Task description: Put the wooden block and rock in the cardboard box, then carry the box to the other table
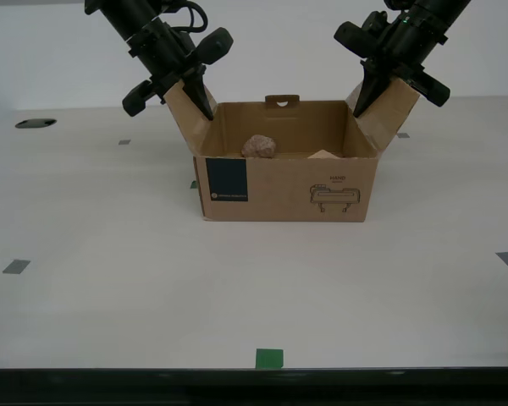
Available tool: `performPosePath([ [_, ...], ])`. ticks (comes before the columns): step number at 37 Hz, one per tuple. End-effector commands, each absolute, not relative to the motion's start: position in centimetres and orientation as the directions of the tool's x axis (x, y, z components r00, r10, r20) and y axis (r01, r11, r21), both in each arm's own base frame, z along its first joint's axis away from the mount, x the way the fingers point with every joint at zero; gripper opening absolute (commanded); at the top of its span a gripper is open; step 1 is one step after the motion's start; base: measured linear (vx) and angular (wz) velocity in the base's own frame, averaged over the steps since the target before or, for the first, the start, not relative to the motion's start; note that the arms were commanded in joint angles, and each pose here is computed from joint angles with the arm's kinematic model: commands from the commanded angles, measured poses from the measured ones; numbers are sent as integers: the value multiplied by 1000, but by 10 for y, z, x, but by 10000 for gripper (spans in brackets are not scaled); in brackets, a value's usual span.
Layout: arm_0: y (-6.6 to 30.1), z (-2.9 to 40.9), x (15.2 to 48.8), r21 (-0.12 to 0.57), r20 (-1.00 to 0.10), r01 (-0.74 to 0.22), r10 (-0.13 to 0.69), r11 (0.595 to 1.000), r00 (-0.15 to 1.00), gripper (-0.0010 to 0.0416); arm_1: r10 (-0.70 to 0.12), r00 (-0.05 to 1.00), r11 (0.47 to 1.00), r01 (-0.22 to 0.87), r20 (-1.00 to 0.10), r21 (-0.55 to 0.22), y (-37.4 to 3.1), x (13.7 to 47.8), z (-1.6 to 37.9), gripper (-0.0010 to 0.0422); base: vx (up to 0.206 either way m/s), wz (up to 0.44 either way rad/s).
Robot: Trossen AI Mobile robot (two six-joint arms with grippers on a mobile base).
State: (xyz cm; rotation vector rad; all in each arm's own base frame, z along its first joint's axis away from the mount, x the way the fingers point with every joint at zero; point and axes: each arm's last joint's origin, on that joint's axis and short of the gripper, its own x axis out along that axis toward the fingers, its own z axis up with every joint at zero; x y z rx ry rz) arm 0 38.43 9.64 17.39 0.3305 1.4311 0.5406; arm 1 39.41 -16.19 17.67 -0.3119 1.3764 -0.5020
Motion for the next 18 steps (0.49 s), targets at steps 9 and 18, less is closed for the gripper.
performPosePath([
  [9,96,200,375,535,-831,-172,552,827,69,-2,-531,159,844,178,-832,-505,-160,388,205,-2,0,0],
  [18,96,211,369,535,-831,-175,552,826,66,-2,-536,167,843,170,-828,-511,-158,382,218,-2,0,0],
])
